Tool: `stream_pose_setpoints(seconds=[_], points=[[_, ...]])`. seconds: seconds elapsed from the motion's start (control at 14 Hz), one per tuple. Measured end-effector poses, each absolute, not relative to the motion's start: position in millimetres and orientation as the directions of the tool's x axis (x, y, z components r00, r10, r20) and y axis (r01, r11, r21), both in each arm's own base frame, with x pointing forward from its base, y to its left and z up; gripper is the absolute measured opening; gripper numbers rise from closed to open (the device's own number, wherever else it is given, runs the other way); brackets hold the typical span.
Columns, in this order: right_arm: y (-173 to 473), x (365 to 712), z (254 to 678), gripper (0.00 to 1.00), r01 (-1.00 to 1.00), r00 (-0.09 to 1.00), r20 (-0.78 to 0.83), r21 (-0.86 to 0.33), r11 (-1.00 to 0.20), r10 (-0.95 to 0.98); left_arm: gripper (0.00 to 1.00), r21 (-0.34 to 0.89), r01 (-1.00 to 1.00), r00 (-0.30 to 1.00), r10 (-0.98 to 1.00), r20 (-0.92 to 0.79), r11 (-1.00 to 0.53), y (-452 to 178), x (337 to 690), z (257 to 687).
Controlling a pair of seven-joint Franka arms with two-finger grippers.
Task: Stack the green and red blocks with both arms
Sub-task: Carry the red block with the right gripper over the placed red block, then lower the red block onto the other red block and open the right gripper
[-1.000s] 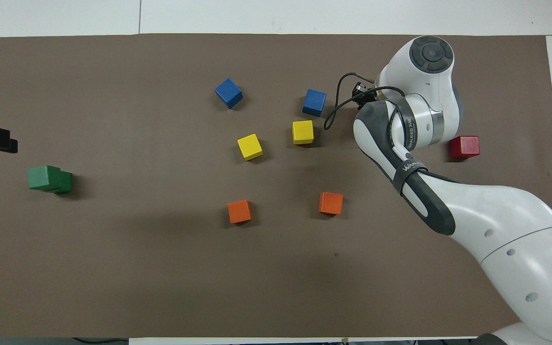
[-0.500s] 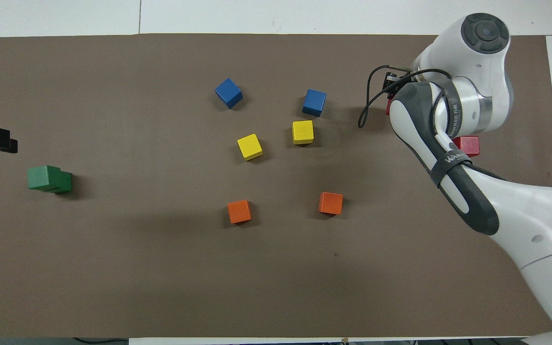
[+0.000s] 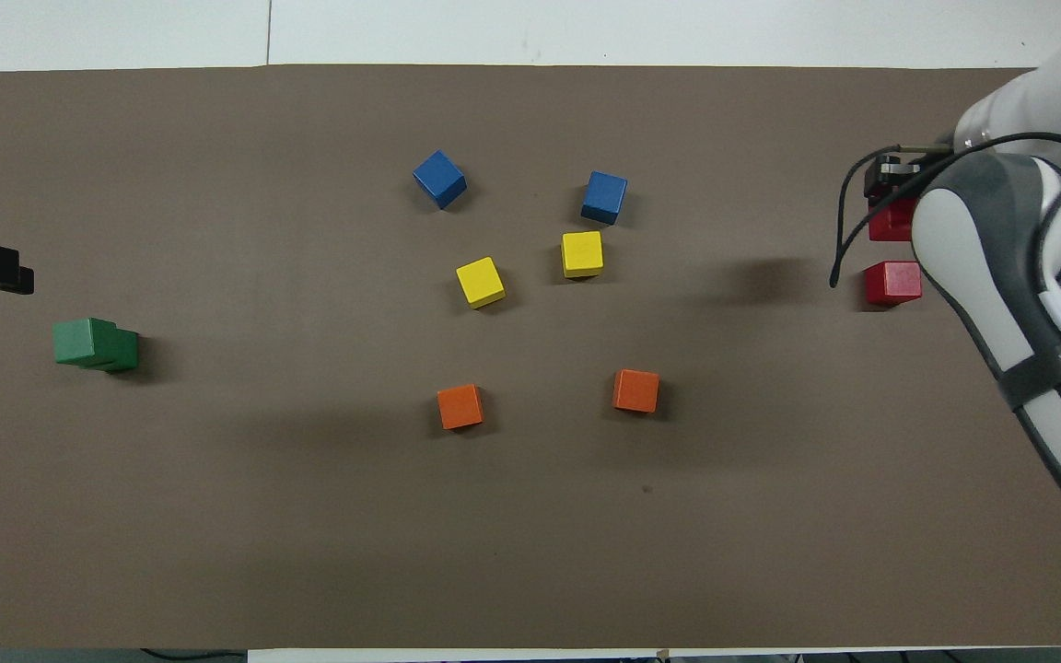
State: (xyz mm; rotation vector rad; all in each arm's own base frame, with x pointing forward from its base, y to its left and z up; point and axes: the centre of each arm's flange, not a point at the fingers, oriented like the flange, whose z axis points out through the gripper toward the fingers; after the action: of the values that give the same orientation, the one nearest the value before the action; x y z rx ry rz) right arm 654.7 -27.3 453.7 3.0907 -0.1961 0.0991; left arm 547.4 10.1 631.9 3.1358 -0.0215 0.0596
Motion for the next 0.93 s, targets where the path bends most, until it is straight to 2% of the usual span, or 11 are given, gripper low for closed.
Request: stream_pose_setpoints(seconds=[0.21, 0.36, 0.93], points=[[-80.1, 623.1, 442.2, 0.56, -0.154, 0.988, 0.032, 0.042, -0.987, -0.153, 1.0, 0.005, -0.012, 0.999, -0.012, 0.038, -1.0, 11.2, 547.4, 631.9], [-99.6, 614.6, 425.7, 0.56, -0.169, 0.985, 0.051, 0.038, -0.985, -0.167, 1.0, 0.005, -0.012, 0.999, -0.011, 0.038, -1.0, 11.3, 547.4, 631.9], [-91.7, 618.7, 398.9, 0.56, -0.149, 0.984, 0.102, 0.029, -0.988, -0.145, 1.0, 0.005, -0.012, 0.999, -0.011, 0.039, -1.0, 11.3, 547.4, 631.9]])
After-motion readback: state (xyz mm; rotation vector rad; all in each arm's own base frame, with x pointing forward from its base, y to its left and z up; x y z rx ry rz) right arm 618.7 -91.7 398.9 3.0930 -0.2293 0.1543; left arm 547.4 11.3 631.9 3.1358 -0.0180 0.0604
